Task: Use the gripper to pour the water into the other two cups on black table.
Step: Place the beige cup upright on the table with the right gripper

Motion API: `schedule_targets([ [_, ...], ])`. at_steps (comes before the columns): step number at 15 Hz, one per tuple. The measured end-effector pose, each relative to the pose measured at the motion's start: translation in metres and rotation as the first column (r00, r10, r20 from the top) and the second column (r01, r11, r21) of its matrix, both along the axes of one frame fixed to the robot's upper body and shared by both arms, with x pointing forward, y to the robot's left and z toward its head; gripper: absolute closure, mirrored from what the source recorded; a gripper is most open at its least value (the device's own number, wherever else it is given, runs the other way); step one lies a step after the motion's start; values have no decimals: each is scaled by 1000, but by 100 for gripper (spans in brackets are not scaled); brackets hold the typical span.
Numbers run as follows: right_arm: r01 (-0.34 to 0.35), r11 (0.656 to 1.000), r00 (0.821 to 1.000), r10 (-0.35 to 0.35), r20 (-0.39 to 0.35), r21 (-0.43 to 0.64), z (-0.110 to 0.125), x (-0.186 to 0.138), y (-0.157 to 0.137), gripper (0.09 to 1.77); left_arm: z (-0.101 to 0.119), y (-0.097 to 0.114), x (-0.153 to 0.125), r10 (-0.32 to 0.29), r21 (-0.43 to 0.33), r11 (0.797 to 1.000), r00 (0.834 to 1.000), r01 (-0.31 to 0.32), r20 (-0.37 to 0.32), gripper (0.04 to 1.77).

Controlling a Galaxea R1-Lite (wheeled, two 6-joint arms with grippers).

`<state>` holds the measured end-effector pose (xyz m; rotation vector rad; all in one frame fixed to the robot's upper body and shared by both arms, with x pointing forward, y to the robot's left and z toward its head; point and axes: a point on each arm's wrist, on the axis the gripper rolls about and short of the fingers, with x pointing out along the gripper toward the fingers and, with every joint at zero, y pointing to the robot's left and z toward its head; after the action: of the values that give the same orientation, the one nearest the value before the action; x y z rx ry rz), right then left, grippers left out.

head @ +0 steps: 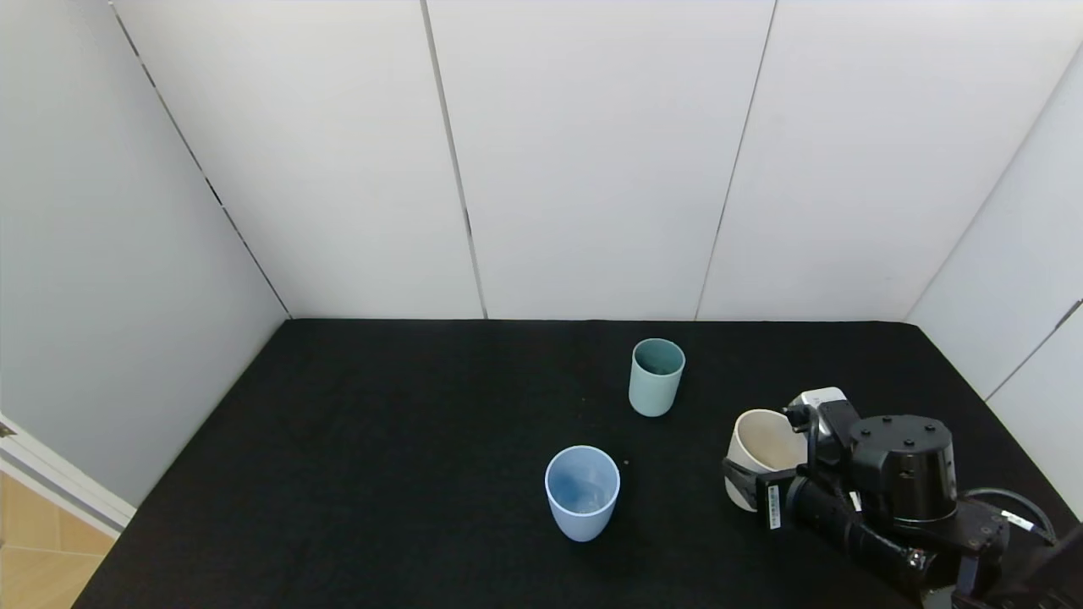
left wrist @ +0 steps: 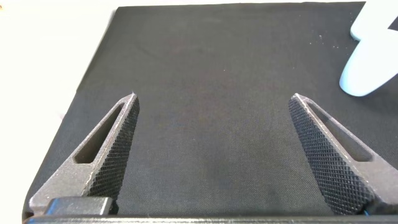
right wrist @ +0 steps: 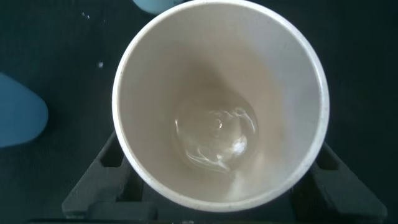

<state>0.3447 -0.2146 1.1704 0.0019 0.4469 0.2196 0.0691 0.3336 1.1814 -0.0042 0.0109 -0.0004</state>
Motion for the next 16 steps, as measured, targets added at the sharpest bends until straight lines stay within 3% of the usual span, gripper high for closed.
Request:
schedule_targets([
  [2,-3,1000,1000,3,19,8,-7,3,2,59,0,0,0,0,0,1000,1000,0,0,9],
  [6,-8,1000,1000,8,-17,-9,-19,2,3,59,0,0,0,0,0,1000,1000,0,0,9],
  [16,-9,1000,999,8,-31,-15,-23,2,3,59,0,0,0,0,0,1000,1000,0,0,9],
])
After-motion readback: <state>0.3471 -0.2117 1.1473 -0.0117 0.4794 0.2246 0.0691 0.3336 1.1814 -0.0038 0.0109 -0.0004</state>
